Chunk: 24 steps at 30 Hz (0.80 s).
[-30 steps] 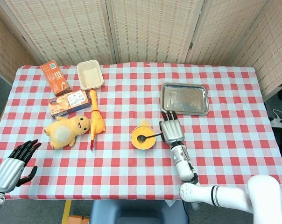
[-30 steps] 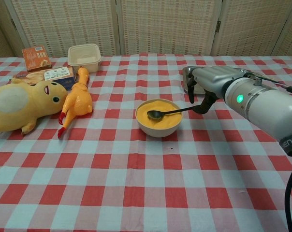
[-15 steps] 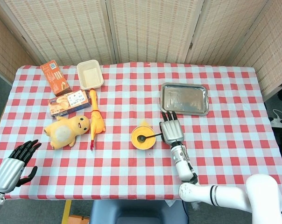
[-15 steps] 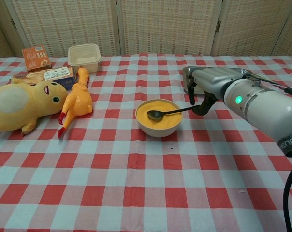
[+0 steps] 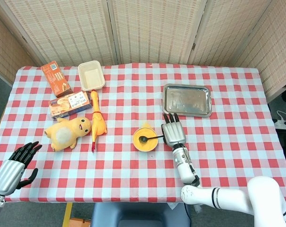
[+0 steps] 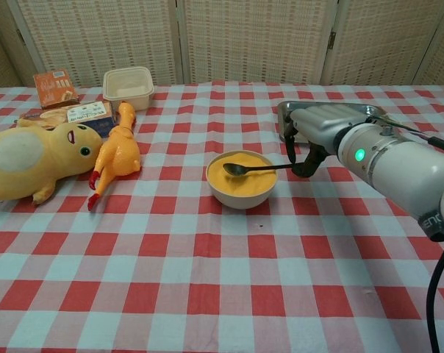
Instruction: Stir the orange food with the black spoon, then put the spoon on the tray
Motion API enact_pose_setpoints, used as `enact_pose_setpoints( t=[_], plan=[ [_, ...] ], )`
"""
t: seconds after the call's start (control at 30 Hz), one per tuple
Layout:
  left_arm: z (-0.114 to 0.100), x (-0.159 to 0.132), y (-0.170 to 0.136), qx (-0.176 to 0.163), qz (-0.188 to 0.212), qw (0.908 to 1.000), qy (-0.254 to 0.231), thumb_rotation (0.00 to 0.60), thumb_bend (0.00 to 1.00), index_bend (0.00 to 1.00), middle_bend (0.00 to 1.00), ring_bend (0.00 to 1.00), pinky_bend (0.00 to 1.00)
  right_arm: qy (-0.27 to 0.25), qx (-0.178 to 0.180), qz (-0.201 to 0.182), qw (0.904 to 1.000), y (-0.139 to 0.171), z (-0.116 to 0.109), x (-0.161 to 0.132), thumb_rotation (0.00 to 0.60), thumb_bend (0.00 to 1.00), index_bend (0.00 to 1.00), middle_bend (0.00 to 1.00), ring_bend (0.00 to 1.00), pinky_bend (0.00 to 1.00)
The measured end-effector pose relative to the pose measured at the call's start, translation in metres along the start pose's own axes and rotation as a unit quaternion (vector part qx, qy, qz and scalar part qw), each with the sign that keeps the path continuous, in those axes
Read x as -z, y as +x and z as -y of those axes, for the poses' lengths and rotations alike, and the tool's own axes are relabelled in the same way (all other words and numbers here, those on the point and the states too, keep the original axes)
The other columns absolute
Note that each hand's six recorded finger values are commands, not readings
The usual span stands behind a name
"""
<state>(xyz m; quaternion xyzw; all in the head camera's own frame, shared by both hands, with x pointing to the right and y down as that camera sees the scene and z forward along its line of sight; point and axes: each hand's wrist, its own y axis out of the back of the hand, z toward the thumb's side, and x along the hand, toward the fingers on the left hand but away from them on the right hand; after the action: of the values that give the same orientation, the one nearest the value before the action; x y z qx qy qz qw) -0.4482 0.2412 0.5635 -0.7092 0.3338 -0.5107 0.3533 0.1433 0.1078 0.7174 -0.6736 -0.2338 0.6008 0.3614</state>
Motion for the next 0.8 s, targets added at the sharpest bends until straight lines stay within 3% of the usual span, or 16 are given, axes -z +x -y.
enact_pose_setpoints(
  t=[0.37,0.8],
  plan=[
    [-0.0010,-0.0001,-0.0007,-0.002,0.000,1.0000,-0.001,0.600,0.51,0.00,0.00,0.00,0.13,-0.002,0.004,-0.004,1.0000,0.0010,-0.0021,-0.0023,0.600,0.29,0.58,0.07,0.00,0.02],
    [-0.0011,-0.0006,-0.0016,-0.003,0.000,1.0000,0.000,0.600,0.51,0.00,0.00,0.00,0.13,0.017,0.019,-0.018,0.9995,0.0090,-0.0012,0.0001,0.600,0.29,0.47,0.07,0.00,0.04]
  ],
)
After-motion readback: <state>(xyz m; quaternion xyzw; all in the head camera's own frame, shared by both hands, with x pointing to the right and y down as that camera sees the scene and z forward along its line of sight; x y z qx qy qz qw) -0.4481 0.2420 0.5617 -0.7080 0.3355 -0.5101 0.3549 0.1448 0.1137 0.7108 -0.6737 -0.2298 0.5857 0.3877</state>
